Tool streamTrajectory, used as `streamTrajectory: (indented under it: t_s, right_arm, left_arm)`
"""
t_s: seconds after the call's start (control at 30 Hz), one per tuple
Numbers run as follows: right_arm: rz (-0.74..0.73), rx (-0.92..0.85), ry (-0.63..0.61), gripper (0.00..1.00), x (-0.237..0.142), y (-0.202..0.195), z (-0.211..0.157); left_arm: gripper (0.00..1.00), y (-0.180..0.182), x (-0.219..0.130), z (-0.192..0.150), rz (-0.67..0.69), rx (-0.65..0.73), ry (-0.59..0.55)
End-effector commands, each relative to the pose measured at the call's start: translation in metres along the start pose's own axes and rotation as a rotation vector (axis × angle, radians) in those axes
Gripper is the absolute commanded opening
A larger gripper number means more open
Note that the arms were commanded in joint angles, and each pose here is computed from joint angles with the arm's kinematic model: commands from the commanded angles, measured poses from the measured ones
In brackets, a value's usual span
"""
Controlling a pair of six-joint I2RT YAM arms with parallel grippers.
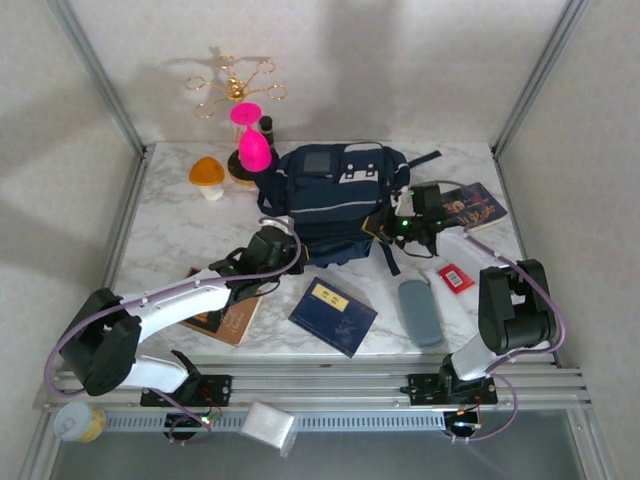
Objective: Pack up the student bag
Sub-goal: Unzip the student bag at the top-center of the table.
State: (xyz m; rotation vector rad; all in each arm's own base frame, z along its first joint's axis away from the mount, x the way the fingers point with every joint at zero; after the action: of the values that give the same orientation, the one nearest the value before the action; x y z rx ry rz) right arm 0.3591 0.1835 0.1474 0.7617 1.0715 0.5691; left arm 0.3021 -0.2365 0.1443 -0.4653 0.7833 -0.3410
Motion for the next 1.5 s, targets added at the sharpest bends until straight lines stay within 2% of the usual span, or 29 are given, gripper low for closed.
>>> streamTrajectory:
  t_s: [0.0,0.03,0.07,0.13,0.23,0.33,0.43,0.5,0.57,0.77,0.93,1.13,1.23,1.33,1.4,1.47]
  right_arm:
    - [-0.149,-0.125,-0.178,0.06,-0.029,-0.02,0.06]
    - [-0.185,-0.091,-0.202,0.12,-0.034,-0.028,0.067]
    - [-0.197,-0.072,-0.213,0.25,-0.035,-0.029,0.069]
    - [-0.178,-0.073,-0.221,0.44,-0.037,-0.019,0.067]
    - [-0.281,-0.011,-0.232,0.65,-0.049,-0.027,0.059]
    - [-0.407,0.029,-0.22,0.74,-0.06,-0.037,0.04]
    - [-0.435,0.067,-0.174,0.8,-0.06,-0.031,0.013]
    - [-0.403,0.077,-0.16,0.88,-0.052,-0.016,-0.005]
    - [-0.3,0.124,-0.135,0.98,-0.035,0.003,-0.025]
    - [-0.135,0.331,-0.134,0.99,0.008,0.033,-0.053]
    - [-0.15,0.456,-0.161,0.99,0.027,0.037,-0.069]
    - [-0.114,0.505,-0.22,0.92,0.058,0.035,-0.051]
    - [-0.15,0.458,-0.199,0.82,0.079,0.033,-0.04]
    - [-0.139,0.377,-0.189,0.61,0.089,0.03,-0.03]
    - [-0.164,0.349,-0.21,0.4,0.085,0.019,-0.027]
    - [-0.152,0.336,-0.226,0.26,0.078,0.012,-0.025]
  left_arm:
    - [0.0,0.031,0.003,0.003,0.113,0.026,0.002]
    - [0.0,0.029,0.006,0.004,0.111,0.028,0.007]
    - [0.0,0.027,0.008,0.004,0.102,0.028,0.011]
    - [0.0,0.016,0.012,0.005,0.045,0.025,0.018]
    - [0.0,0.007,0.014,0.008,-0.001,0.009,0.011]
    - [0.0,-0.002,0.015,0.009,-0.039,0.002,0.012]
    - [0.0,-0.01,0.015,0.007,-0.069,0.014,0.015]
    - [0.0,-0.012,0.017,0.006,-0.071,0.019,0.018]
    - [0.0,-0.014,0.018,0.004,-0.076,0.022,0.021]
    - [0.0,-0.018,0.018,0.002,-0.089,0.026,0.021]
    - [0.0,-0.022,0.02,0.002,-0.098,0.025,0.025]
    - [0.0,-0.032,0.023,0.0,-0.12,0.045,0.036]
    - [0.0,-0.037,0.023,0.0,-0.13,0.062,0.039]
    - [0.0,-0.039,0.024,0.001,-0.128,0.067,0.037]
    - [0.0,-0.038,0.024,0.002,-0.11,0.074,0.039]
    - [0.0,-0.037,0.024,0.004,-0.1,0.078,0.032]
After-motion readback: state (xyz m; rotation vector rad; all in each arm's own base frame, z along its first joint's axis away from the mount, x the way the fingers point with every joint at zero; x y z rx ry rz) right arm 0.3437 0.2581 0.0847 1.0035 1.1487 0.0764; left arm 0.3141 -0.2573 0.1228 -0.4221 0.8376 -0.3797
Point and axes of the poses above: each hand's point on the last joint's axis, 136 mm out from that joint toward the fingers, its own x axis out along the fingers, its own y axis along the line the jaws close on, z = x × y, the point moved 2 cm from there along -x, back along the fingers, and after that the axes turned 2 degrees about -x, right-handed, at the moved point
